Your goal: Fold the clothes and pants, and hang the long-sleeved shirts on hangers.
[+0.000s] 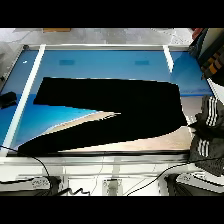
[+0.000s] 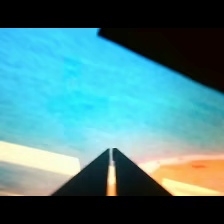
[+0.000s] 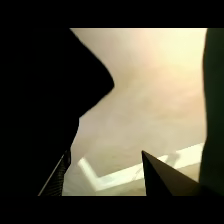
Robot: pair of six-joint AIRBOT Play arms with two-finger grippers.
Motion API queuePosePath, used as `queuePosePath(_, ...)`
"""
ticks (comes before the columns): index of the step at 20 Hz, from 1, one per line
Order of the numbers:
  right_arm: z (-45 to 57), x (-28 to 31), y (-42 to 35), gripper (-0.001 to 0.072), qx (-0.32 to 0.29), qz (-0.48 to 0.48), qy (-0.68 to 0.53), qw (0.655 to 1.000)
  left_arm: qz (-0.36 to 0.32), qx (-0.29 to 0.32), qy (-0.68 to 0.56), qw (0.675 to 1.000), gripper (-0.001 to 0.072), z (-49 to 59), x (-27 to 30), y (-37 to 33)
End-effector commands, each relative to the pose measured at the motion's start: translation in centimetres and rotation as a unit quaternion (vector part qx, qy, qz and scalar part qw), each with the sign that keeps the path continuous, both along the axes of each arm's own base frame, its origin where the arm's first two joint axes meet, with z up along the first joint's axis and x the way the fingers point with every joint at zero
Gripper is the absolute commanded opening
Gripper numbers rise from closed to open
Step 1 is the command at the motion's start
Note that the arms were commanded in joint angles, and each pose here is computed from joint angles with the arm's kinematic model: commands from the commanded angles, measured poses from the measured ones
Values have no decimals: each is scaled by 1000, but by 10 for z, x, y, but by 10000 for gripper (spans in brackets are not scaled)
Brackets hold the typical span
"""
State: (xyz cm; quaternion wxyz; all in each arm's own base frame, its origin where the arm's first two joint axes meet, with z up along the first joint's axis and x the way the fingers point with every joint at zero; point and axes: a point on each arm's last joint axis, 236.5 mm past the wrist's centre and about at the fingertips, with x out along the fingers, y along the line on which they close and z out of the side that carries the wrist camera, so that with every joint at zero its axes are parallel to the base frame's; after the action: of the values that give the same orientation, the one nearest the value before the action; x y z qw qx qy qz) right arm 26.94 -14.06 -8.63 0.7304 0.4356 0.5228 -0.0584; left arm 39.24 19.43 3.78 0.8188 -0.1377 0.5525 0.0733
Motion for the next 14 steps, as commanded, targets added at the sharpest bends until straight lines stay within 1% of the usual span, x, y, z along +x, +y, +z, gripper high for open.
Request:
queuePosePath(1,-22,2,12,509,48,-98,-15,994,-2,-21,2,1000,271,-9,-13,-8)
queuePosePath(2,-20,9,9,509,53,-121,-27,991,0,-19,-2,1000,453,-8,-11,-7)
queuePosePath(3,-18,18,5,509,53,-138,-40,988,4,-18,-4,1000,498,-8,-10,-6)
queuePosePath(9,-14,66,-6,507,-3,-190,-82,978,7,-31,14,999,492,-25,-20,-11)
queuePosePath(10,-14,71,-6,488,-10,-192,-84,978,9,-31,14,999,490,-26,-21,-11)
queuePosePath(11,-16,73,-6,426,-19,-190,-84,978,10,-30,13,999,459,-26,-23,-10)
queuePosePath(12,-16,74,-8,365,-28,-191,-84,978,14,-28,9,999,408,-23,-25,-9)
queuePosePath(13,-17,75,-9,285,-32,-193,-84,977,10,-19,1,1000,324,-18,-28,-9)
queuePosePath(14,-17,75,-10,251,-34,-194,-84,977,-3,-5,-11,1000,213,-10,-32,-11)
